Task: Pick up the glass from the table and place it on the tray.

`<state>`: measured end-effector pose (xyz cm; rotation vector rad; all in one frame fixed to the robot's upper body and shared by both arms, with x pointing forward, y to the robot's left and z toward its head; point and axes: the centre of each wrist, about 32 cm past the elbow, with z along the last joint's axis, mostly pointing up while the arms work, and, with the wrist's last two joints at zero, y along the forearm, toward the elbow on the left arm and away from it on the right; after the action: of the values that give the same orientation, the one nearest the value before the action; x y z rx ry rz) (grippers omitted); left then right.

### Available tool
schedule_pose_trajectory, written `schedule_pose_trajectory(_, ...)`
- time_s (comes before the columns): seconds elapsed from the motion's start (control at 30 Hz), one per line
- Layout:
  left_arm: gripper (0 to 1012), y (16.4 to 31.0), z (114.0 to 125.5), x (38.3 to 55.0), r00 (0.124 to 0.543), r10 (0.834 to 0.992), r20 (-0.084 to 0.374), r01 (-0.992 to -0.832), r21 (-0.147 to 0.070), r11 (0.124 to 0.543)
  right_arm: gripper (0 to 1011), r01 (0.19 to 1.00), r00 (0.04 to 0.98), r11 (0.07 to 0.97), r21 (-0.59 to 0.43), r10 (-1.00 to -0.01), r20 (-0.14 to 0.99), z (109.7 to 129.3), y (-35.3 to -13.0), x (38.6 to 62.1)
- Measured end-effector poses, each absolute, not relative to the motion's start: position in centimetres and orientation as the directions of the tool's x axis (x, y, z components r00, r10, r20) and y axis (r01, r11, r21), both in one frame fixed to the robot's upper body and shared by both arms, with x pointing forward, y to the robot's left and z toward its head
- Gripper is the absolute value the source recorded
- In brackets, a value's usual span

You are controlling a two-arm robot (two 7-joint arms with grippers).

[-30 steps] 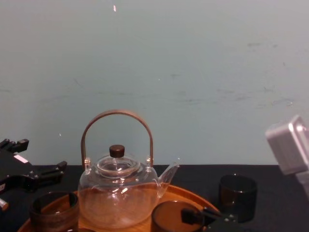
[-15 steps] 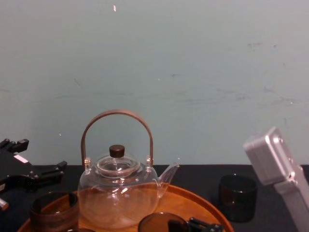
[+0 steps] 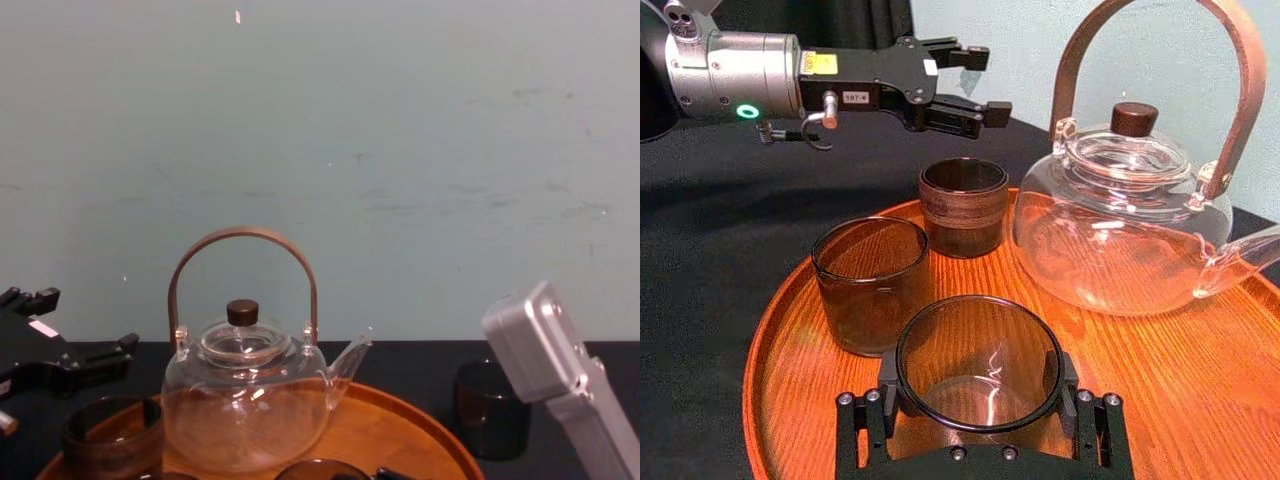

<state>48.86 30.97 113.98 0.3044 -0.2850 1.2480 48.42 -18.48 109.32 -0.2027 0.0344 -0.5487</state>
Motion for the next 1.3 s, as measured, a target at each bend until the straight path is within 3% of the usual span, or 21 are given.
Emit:
schedule_pose_trajectory(0.43,1001,31.0,114.0,48.9,0.292,0.88,0.374,-0.955,0.07,0.287,907,0.517,0.852,0.833,-0.199,-0.523,0.022,109.3,-18.5,48.4)
schedule_pose_trajectory(0.6,1001,31.0,114.0,48.9,0.292,0.88,0.374,-0.955,0.07,0.287,999,0.517,0.851,0.832,-0.199,-0.524,0.021,109.4,-18.5,48.4)
schedule_pose_trajectory(0.9,1001,31.0,114.0,48.9,0.292,0.88,0.374,-0.955,0.07,0.287,1002,0.519,0.85,0.832,-0.196,-0.526,0.022,109.3,-18.7,48.4)
schedule_pose_trajectory(1.3,1002,31.0,114.0,48.9,0.292,0.88,0.374,-0.955,0.07,0.287,1002,0.549,0.836,0.825,-0.132,-0.545,0.072,111.3,-20.1,47.6)
